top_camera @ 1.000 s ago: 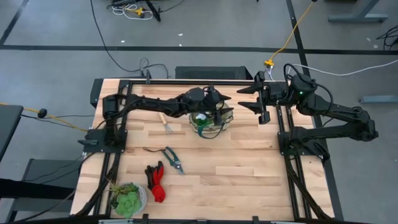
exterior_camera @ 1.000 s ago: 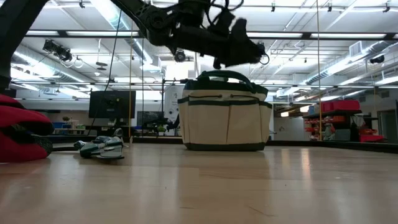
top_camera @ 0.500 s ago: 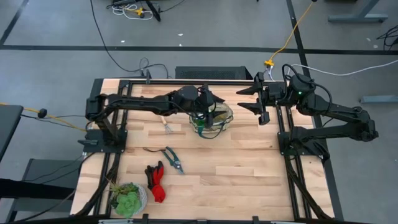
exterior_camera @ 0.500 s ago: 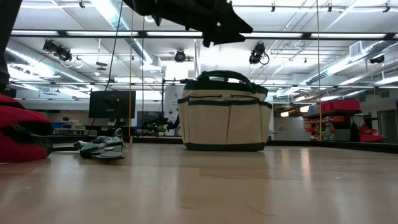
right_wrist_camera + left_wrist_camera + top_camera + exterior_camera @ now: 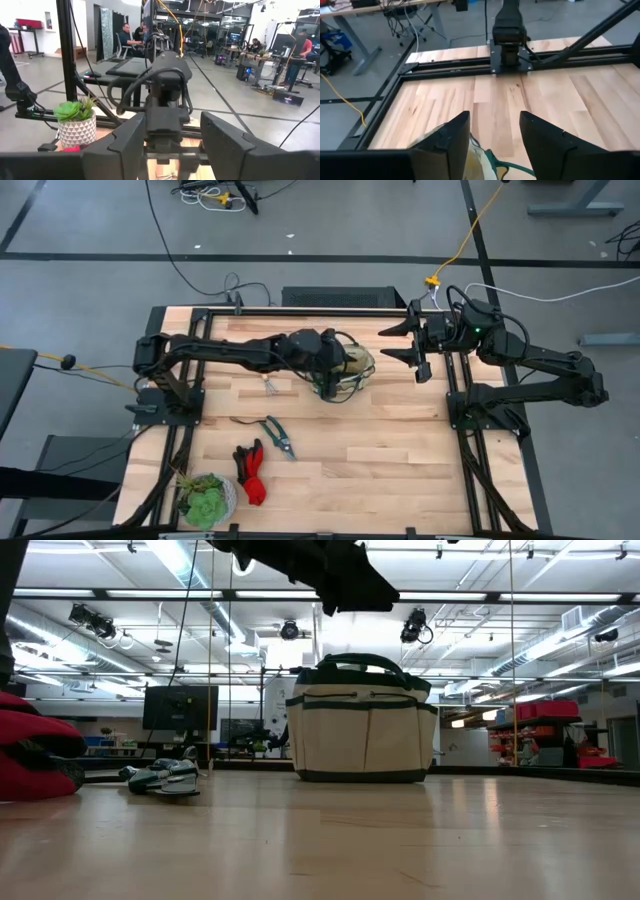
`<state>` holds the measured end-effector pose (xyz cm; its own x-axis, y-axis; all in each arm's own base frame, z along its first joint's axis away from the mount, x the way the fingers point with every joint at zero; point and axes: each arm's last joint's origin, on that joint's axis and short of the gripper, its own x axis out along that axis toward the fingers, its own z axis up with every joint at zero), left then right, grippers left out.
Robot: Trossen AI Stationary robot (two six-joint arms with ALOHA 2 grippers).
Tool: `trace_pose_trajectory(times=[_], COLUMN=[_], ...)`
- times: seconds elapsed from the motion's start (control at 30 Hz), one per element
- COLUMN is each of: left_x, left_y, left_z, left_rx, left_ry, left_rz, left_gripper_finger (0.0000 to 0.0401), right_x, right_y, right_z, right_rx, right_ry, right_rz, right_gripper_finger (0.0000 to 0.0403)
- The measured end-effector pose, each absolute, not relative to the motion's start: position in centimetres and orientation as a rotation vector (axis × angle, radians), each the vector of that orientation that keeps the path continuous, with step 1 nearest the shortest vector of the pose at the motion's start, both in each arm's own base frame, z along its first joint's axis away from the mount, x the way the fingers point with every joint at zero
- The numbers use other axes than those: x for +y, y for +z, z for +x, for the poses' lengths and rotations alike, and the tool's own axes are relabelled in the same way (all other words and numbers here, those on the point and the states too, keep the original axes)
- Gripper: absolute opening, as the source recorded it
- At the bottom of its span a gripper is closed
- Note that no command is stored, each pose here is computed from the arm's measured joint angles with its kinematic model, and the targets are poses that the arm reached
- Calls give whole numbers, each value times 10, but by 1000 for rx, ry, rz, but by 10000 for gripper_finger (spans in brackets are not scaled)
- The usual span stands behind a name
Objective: Pick & Place Garden tools in Gardening bag
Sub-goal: Put the brown hand rake into the gardening bag
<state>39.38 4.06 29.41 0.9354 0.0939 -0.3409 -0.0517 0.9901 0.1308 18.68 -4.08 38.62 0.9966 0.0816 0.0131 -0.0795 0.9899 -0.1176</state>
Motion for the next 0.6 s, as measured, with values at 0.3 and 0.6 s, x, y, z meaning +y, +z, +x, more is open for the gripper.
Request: trace_pose_trajectory(times=[0.3,0.6], left_x=[45,43], left_y=[303,329], left_z=[378,352], left_rx=[425,438], left_ry=[88,141], left_rz=[99,131], left_gripper_finger=[148,129], right_x=[-41,-41], right_y=[385,382], right_z=[187,187], right_rx=[-9,19], right_ry=[82,85], right_rz=[-115,-106], right_gripper_finger=[194,194])
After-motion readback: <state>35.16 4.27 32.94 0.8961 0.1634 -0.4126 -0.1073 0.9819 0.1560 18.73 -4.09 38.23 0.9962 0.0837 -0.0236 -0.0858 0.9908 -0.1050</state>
